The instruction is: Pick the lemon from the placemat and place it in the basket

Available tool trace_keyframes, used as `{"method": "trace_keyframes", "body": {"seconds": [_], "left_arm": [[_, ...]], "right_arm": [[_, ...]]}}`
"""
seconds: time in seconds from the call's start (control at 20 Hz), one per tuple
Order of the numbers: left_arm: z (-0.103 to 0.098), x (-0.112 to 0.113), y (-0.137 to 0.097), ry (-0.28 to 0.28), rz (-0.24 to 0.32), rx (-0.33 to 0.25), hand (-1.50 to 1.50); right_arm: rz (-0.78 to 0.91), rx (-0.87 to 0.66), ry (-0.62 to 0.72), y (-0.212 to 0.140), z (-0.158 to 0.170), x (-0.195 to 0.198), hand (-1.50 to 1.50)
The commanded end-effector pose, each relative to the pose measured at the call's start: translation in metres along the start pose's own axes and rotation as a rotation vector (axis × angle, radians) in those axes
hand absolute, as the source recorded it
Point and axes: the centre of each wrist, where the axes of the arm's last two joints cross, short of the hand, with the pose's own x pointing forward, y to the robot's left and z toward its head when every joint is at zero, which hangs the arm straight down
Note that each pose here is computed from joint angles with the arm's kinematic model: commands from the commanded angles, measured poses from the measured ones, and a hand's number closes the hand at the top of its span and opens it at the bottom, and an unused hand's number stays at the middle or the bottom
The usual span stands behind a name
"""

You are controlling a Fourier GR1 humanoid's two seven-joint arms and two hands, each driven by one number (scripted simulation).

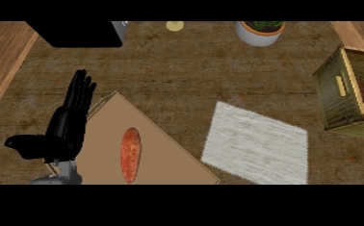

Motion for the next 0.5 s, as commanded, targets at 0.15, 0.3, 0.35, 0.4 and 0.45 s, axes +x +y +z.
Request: {"method": "trace_keyframes", "body": {"seconds": [0.15,0.3,0.35,0.4,0.45], "left_arm": [[0.013,-0.005,-0.001,-0.004,-0.002,0.001,0.00],[-0.002,-0.006,-0.003,-0.003,0.006,0.015,0.00],[0.003,-0.009,-0.007,-0.001,0.018,-0.013,0.00],[0.010,-0.006,0.009,0.001,0.008,0.018,0.00],[0.009,-0.016,-0.006,-0.011,0.005,0.003,0.00]], "right_arm": [[-0.157,-0.102,0.068,-0.072,0.015,-0.031,-1.50],[-0.160,-0.089,0.017,-0.108,0.015,-0.028,-1.50],[-0.146,-0.076,0.027,-0.104,0.014,-0.034,-1.50],[-0.215,-0.054,0.001,-0.120,0.013,-0.027,-1.50],[-0.249,-0.028,0.024,-0.110,0.020,-0.040,-1.50]]}}
